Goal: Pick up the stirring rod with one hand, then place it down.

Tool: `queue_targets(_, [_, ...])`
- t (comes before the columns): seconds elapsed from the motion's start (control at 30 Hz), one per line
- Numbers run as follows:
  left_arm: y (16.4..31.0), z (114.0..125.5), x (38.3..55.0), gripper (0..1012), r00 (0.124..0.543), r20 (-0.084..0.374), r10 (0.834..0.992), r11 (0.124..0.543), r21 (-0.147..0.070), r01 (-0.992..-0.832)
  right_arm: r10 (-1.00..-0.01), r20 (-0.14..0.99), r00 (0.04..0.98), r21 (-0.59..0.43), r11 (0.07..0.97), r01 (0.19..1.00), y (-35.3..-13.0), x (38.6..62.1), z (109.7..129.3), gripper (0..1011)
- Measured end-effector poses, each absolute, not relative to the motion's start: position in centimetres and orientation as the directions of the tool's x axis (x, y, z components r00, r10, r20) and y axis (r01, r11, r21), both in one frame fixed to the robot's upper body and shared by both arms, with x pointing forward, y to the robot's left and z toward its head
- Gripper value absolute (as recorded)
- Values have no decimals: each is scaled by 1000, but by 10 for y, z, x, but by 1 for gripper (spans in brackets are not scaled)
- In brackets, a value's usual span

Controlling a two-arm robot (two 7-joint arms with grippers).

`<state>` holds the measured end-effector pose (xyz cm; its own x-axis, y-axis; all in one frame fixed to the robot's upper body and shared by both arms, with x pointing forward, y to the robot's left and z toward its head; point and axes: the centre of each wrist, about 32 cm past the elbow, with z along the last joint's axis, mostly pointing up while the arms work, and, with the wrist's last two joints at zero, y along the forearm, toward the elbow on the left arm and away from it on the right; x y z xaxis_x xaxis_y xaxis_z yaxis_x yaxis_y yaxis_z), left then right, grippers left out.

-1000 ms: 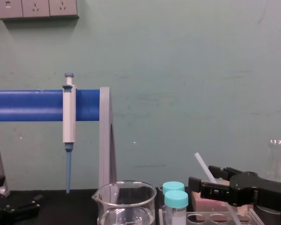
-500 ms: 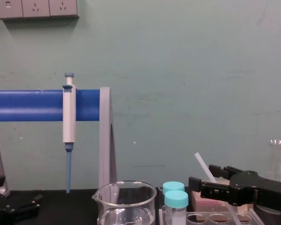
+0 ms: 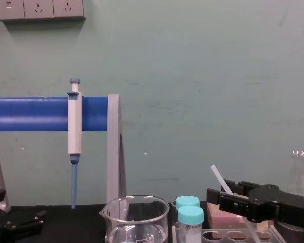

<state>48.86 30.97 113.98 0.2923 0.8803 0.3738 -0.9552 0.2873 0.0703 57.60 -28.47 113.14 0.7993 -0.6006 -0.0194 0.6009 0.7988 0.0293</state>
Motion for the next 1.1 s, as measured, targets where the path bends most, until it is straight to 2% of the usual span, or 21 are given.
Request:
queue_targets(0.17, [310,1140,489,1000,292,374,880,287,70,-955,-600,-20,799,30,799,601,-285,576,1131,565])
queue_targets(0.2, [310,1140,489,1000,292,374,880,287,70,-955,-600,-20,800,30,799,601,-285,576,1131,497])
queue_targets(0.3, [310,1140,489,1000,292,374,880,287,70,-955,-600,-21,800,30,799,600,-285,576,1131,394])
queue_targets(0.37, [310,1140,489,1000,292,374,880,287,70,-955,-600,-21,800,30,799,600,-285,576,1131,362])
queue_targets(0.57, [310,1140,489,1000,292,374,880,287,70,-955,-600,-22,800,30,799,600,-285,576,1131,138])
queue_targets(0.67, [310,1140,489,1000,292,374,880,287,70,-955,-600,-22,800,30,799,600,-285,576,1131,80])
queue_targets(1.1, [310,1140,489,1000,292,374,880,287,70,-955,-602,-4,799,48,798,601,-285,575,1132,75])
